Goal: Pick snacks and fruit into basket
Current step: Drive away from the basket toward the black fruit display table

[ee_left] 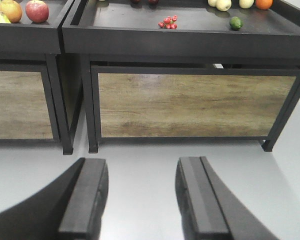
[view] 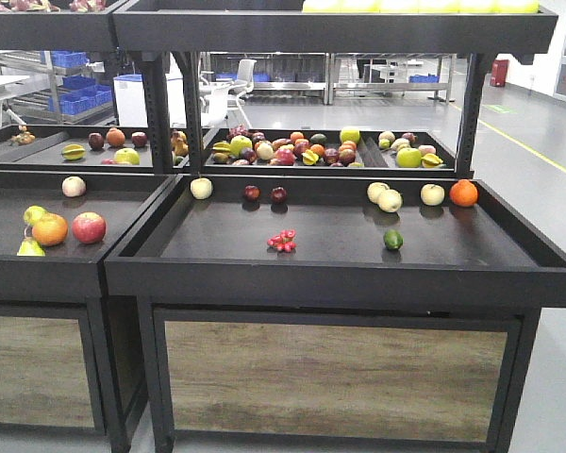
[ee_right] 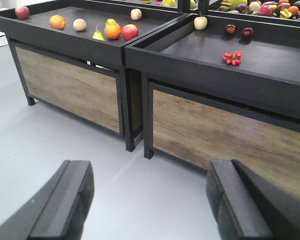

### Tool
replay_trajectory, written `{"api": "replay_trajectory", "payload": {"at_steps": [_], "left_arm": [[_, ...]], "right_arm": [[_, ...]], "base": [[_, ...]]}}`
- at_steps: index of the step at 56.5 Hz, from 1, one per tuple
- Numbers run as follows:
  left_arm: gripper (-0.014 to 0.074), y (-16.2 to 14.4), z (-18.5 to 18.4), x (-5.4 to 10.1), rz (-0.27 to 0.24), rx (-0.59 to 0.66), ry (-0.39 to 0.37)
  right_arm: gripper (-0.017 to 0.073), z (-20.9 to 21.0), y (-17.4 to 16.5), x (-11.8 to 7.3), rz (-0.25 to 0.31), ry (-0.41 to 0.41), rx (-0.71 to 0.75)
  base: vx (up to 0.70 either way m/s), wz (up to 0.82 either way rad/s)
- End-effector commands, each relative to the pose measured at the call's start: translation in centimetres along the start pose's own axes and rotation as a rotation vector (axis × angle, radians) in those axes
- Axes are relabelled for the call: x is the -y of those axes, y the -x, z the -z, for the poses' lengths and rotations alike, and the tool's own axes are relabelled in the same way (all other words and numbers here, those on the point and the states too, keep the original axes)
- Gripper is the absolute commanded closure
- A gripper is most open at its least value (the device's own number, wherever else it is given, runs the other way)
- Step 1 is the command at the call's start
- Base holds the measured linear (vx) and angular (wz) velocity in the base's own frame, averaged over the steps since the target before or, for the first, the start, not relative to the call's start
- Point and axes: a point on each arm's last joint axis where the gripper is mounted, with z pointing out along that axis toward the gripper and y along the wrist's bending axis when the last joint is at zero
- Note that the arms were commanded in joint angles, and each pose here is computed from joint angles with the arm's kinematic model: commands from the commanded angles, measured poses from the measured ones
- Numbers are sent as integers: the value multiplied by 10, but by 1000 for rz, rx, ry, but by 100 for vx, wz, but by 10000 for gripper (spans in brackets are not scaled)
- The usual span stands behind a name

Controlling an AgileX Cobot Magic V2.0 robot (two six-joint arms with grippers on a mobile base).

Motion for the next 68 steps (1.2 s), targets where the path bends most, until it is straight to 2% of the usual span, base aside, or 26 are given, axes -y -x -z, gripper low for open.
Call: {"api": "replay_trajectory", "payload": {"at_steps": [1,50,68], "left_arm": [[182,17,3,2,8,104,-7],[182,17,3,2,8,105,-7],[182,17,3,2,8,105,-7]], "right_arm": [[29,2,12,3,-12,-33,72],[29,2,12,2,-12,-32,70],[29,2,12,2,-12,-31,70]], "base": [[25,0],[30,-28],[36,-4]]}}
